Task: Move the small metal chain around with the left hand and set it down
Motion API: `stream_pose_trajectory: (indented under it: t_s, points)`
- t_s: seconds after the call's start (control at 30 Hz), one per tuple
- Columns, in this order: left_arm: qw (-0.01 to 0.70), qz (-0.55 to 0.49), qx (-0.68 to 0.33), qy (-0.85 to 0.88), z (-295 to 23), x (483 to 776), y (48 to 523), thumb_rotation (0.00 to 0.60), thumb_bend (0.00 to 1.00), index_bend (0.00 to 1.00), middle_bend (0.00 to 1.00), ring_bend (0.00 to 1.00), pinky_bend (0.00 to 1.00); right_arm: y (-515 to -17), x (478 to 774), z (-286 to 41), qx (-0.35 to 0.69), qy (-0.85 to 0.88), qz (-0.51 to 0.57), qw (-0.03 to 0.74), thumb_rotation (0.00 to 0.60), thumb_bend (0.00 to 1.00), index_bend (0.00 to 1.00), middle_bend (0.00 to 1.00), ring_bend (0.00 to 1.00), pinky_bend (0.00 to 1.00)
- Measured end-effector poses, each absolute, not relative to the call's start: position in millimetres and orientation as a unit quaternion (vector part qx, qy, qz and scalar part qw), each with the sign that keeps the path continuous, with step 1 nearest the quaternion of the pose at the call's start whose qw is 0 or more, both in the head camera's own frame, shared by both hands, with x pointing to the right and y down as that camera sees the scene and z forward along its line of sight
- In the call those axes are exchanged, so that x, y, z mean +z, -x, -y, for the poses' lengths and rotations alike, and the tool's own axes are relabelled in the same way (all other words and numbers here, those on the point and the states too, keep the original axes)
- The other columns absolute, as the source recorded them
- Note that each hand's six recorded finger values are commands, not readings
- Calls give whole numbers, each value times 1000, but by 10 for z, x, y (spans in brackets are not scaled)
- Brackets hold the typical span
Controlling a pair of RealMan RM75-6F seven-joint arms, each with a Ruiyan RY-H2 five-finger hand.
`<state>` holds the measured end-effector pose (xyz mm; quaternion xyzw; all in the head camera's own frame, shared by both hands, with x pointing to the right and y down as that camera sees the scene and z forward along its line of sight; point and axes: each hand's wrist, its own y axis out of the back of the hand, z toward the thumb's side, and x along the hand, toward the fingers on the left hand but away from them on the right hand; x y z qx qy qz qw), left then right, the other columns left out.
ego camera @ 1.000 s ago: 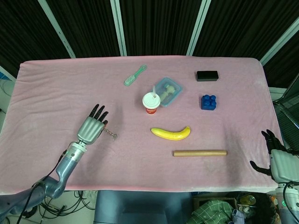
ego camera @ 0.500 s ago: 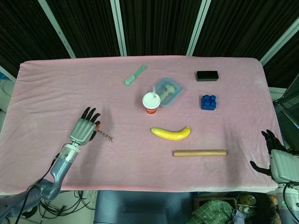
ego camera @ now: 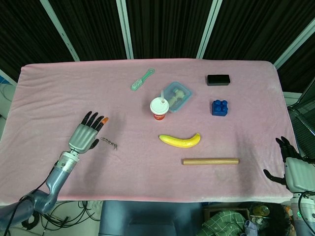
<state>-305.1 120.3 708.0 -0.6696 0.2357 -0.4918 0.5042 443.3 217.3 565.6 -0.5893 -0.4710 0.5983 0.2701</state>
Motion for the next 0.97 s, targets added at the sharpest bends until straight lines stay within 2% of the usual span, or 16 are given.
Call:
stream_pose_trajectory:
  t_s: [0.17,0.3,0.47,0.63,0.83,0.97]
  points:
    - [511,-261,-478,665,-1147,6698,3073,600,313,115,82,0,0,-4435,5656,-2169,599,589,469,273,600,116,0,0,98,212]
    - [509,-274,-481,660,-1219,6358,3142,600,312,94,74,0,0,-4429,5647,-2162,599,588,464,282,600,116,0,0,96,212]
    - [475,-312,-503,652,-1515,5837,3434,600,313,87,72,0,0,-4409,5632,-2145,597,591,451,301,600,115,0,0,92,212]
    - [435,-364,-548,615,-1900,5408,4001,600,312,87,62,0,0,-4379,5620,-2145,596,595,430,324,600,115,0,0,90,212]
    - [386,-391,-580,602,-2266,5204,4438,600,312,87,62,0,0,-4365,5620,-2151,595,597,426,328,600,115,0,0,91,212]
    - [376,-388,-594,596,-2327,5217,4602,600,313,87,65,0,0,-4361,5616,-2153,595,597,426,328,600,116,0,0,90,212]
